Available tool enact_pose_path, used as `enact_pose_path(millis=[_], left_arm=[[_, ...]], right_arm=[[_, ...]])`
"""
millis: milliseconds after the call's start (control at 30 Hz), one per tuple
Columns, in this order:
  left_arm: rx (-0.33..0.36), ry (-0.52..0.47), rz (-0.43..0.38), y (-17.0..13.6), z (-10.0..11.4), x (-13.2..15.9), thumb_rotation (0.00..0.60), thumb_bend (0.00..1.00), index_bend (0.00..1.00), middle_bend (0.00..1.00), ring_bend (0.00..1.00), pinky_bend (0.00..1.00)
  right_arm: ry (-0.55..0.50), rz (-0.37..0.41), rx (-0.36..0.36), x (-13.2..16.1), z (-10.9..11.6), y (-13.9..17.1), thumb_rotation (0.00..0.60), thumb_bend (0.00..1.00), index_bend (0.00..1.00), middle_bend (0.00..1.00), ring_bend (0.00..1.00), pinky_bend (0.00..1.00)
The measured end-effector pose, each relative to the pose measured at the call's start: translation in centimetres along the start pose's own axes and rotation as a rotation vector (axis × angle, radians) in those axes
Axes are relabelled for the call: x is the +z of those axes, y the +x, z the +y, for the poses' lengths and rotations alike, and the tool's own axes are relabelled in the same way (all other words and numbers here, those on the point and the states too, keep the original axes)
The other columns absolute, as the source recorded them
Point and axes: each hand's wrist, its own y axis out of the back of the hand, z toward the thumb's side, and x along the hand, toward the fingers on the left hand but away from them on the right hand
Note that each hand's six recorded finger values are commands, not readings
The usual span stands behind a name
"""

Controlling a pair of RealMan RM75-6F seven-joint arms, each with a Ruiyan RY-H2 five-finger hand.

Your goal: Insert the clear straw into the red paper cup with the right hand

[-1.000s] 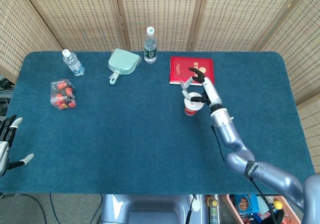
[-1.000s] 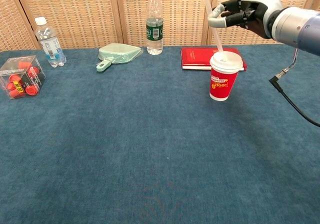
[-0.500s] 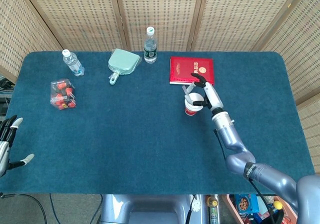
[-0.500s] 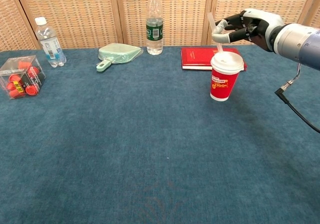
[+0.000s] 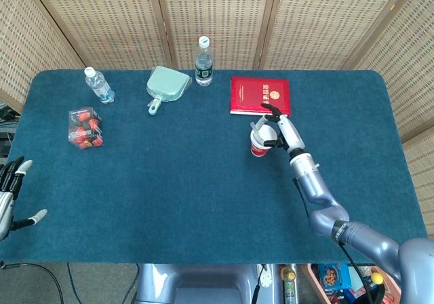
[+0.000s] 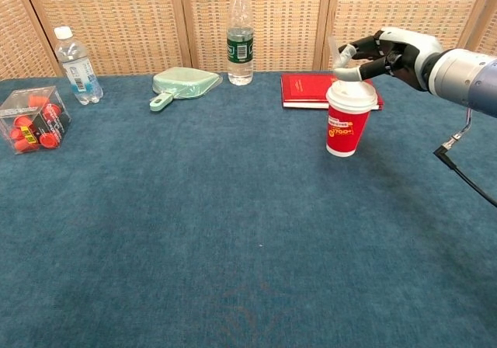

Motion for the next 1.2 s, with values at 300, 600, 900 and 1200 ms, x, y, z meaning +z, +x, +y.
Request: enact_pose_path(millis=[300,600,900,1200], left_arm=[[0.001,0.0,-0.004,-0.1,0.0,0.1,0.6,0.15,0.0,0.0,0.0,0.0],[0.004,-0.004,-0.009,-0.3,0.1,0.1,0.6,0.15,0.0,0.0,0.0,0.0],[0.005,-0.009,-0.018,-0.5,0.2,0.1,0.6,0.15,0.0,0.0,0.0,0.0],[0.016,0.002,-0.028,-1.4,0.3,0.1,0.6,0.15,0.0,0.0,0.0,0.0]], right_arm=[[-0.013,0.021,0.05,0.2,-0.3,0.4,0.6,0.19,0.33,0.08,0.0,0.0],[-0.026,0.066,0.049,0.9,0.2,0.7,0.6,0.16,0.28,0.06,0.0,0.0],[0.111,0.186,0.096,3.3,2.0,3.4,0.6,0.0,0.0,0.0,0.0,0.0],[0.48,0.241,0.069,1.6,5.3,11.2,0.6,0.0,0.0,0.0,0.0,0.0]])
